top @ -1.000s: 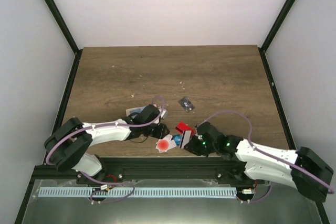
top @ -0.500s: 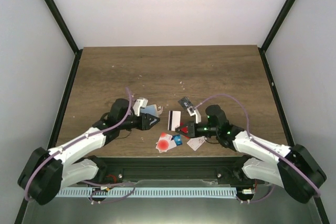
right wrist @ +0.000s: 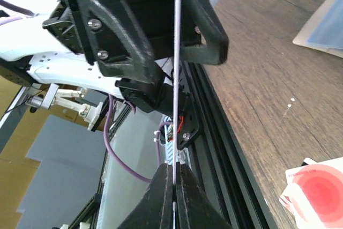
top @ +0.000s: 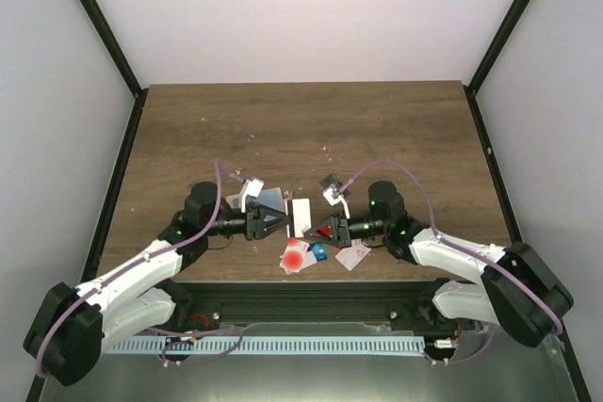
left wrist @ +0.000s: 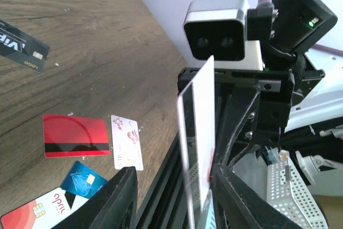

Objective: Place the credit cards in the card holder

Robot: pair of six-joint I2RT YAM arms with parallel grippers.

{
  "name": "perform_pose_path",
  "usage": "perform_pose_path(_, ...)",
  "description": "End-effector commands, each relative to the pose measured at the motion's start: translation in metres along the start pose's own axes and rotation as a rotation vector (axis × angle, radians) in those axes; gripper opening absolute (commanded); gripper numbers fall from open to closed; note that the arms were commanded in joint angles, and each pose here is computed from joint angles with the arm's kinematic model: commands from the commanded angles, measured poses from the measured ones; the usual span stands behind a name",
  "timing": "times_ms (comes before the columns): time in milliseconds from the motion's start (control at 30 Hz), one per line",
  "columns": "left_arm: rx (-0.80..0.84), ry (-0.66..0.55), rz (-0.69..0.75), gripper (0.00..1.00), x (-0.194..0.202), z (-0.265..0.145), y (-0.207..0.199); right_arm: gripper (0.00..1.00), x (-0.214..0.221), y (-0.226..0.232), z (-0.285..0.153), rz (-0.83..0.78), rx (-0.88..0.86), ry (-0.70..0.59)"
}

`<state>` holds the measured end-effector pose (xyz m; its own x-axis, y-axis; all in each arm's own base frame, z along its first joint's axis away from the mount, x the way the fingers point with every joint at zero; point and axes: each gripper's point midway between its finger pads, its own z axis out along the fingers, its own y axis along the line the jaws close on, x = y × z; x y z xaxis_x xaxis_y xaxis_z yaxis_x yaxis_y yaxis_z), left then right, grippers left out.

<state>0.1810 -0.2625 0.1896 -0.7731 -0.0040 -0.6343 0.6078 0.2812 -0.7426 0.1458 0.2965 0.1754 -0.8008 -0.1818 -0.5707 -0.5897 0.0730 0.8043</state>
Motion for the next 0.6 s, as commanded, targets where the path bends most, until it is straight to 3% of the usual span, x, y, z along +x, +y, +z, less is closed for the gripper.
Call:
perform_pose_path(0, 0.085, 0.007, 0.012, 0.38, 0.0015, 0.0013, -0.0107, 0.01, -0.0160, 0.0222, -0.0014, -0.093, -0.076, -0.014)
perform_pose_path(367, 0.136, 0.017, 0.003, 0.04, 0.0005, 0.0046, -0.0177, 0.01, -0.0180, 0.0230, -0.0001, -0.097, -0.086, -0.011)
perform_pose_path(567, 0.134, -0.003, -0.016, 0.04, -0.0065, 0.0045, -0.0202, 0.04, -0.0207, 0.0144, 0.0043, -0.076, -0.060, 0.003)
